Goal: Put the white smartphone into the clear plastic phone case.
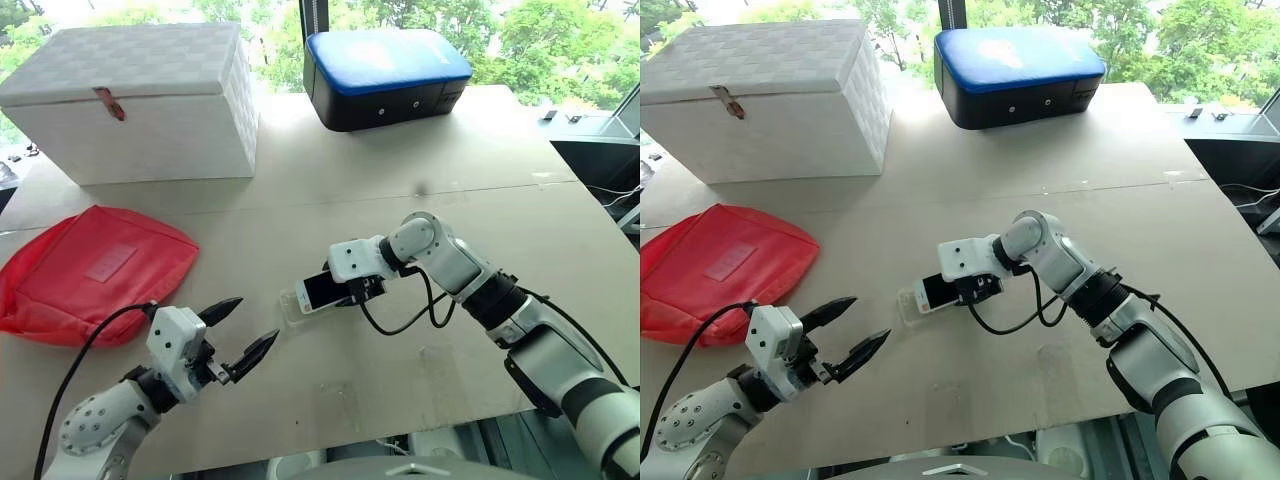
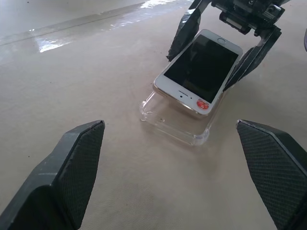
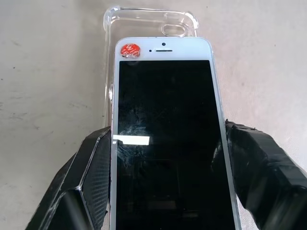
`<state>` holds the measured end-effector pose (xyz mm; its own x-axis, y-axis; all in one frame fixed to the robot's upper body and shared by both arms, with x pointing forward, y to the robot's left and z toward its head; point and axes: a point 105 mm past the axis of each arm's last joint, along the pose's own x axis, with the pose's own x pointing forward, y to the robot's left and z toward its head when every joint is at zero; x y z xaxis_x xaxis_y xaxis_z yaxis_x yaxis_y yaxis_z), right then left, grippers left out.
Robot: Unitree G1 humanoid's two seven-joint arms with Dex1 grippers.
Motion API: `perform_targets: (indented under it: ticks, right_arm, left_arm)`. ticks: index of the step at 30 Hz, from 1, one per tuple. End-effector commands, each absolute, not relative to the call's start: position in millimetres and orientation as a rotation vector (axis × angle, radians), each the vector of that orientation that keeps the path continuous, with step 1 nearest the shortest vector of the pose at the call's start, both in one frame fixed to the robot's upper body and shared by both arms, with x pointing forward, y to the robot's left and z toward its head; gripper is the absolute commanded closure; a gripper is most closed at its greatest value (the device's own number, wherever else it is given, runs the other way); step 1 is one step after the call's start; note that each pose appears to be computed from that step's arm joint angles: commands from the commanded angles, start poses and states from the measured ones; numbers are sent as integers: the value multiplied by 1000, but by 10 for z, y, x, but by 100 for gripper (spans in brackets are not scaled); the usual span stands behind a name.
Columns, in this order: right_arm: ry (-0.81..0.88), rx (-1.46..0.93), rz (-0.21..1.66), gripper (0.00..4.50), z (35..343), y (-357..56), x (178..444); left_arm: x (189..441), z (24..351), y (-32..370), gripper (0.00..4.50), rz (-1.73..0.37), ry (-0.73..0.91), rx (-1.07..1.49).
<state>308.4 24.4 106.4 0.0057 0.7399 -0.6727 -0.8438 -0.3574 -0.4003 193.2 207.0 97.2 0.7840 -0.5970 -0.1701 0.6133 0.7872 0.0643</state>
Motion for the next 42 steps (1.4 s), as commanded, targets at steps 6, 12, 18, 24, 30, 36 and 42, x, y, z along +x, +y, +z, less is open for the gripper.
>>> perform_targets:
  ticks: [6,12,18,24,30,36,42]
  right_arm:
    - [137,-1104,1714,155,1107,206,3026]
    - [184,-1175,1718,155,984,173,3039]
    - [263,-1193,1740,155,856,124,3031]
    - [328,-1160,1751,155,769,106,3000]
    - [324,-1129,1744,155,773,129,3012]
    - [280,-1102,1702,6,879,140,3102]
    - [214,-1035,1698,6,1148,133,3121]
  left_arm:
    - [1921,1023,2030,0,-661,115,132]
    - [1923,1022,2028,0,-662,115,133]
    - [1924,1022,2022,0,-661,116,132]
    - [1927,1023,2013,0,-660,115,131]
    - [1932,1022,2002,0,-662,113,131]
    - [1944,1021,2004,0,-662,113,131]
    - [1958,1022,2004,0,-666,111,134]
